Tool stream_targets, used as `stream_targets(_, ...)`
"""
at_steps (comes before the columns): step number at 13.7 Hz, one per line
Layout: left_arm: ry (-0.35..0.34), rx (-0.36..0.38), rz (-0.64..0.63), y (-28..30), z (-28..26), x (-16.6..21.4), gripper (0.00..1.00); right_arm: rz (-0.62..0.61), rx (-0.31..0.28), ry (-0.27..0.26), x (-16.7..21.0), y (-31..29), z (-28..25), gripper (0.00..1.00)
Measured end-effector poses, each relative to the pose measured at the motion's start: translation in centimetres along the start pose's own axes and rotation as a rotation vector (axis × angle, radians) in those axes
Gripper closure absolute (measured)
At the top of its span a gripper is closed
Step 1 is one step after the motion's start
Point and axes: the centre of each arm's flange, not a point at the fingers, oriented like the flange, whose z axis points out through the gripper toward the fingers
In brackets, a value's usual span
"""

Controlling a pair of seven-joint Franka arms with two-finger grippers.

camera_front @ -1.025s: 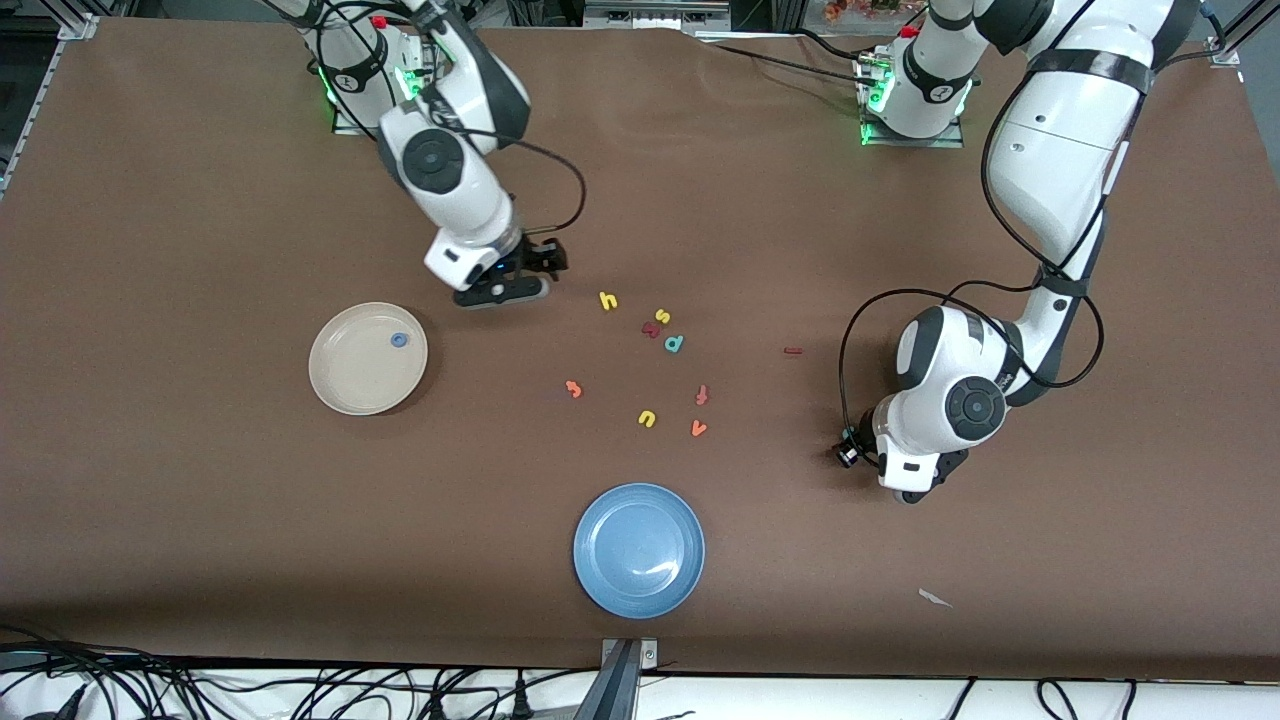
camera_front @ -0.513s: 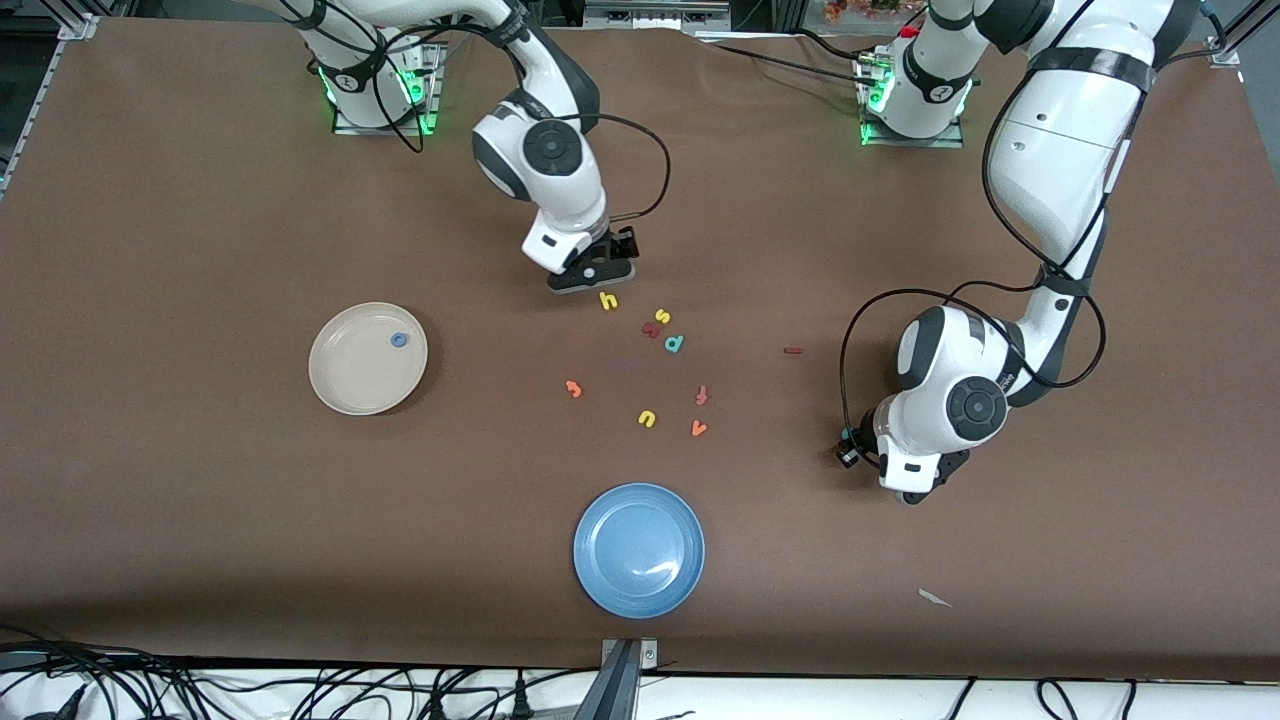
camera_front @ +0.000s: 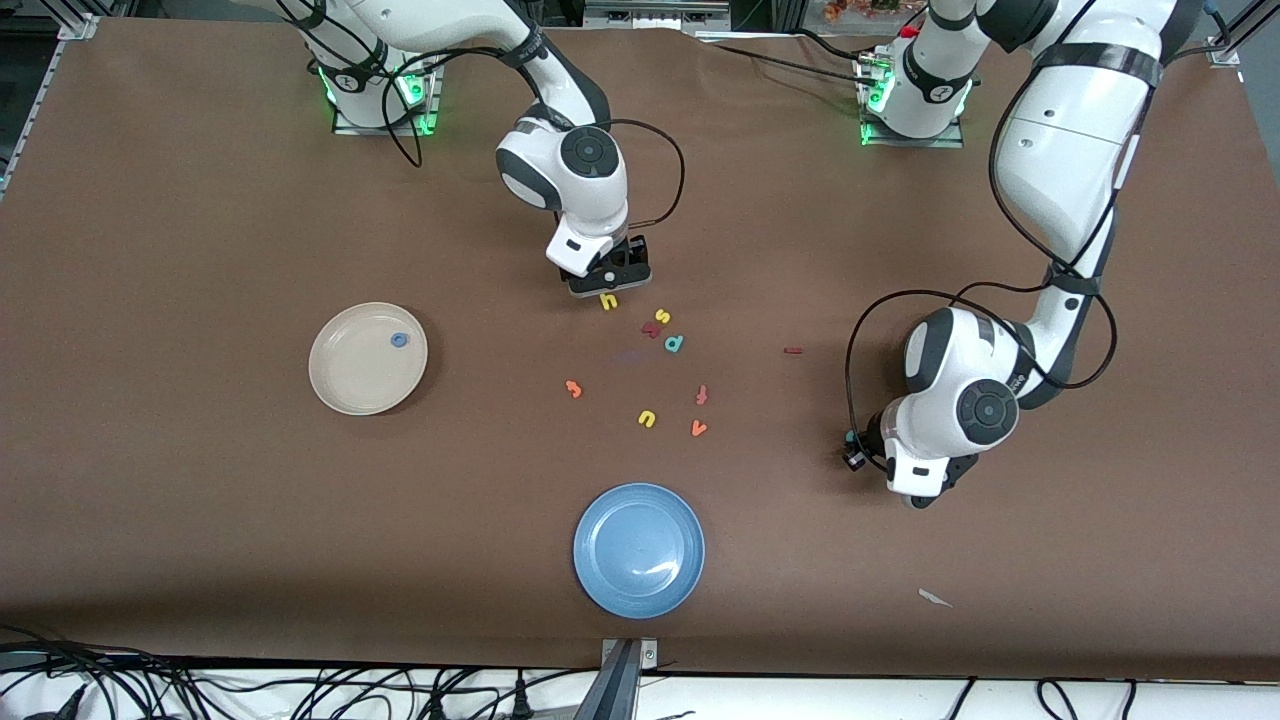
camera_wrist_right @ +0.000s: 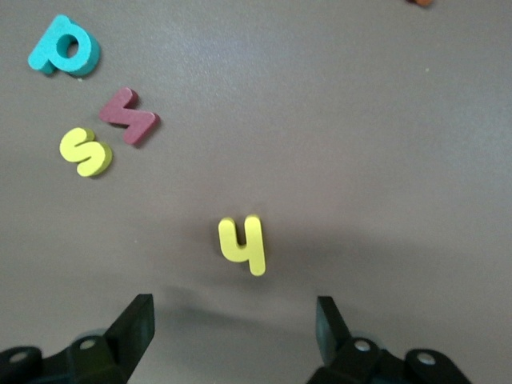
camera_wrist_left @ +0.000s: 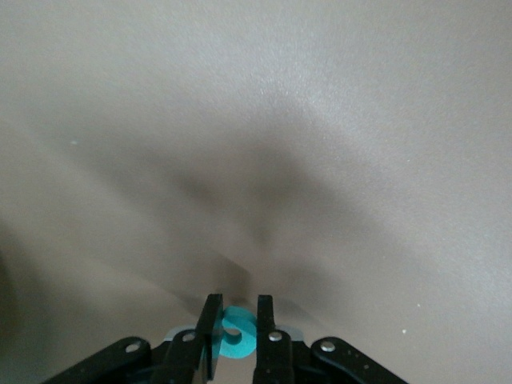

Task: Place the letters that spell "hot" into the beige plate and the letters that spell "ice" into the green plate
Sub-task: 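Drop the teal c on the green plate while the right gripper grasps the 4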

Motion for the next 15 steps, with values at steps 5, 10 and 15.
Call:
stream_targets(5, -0.129, 0.119, 0.214, -4.8, -7.2, 1.2, 0.79, -0.021, 0.015, 0.032, 1.0, -0.6, 0.6, 0.11)
stream_targets(10, -0.245, 0.146, 0.444, -13.6, -8.4, 2.7, 0.79, -0.028, 0.014, 0.037, 1.1, -0.6, 1.0, 0.16)
stream_targets(15, -0.185, 0.087, 0.496, -19.9, -0.9, 3.0, 0.79, -0.038, 0.019, 0.053, 1.3, -0.5, 1.5, 0.32)
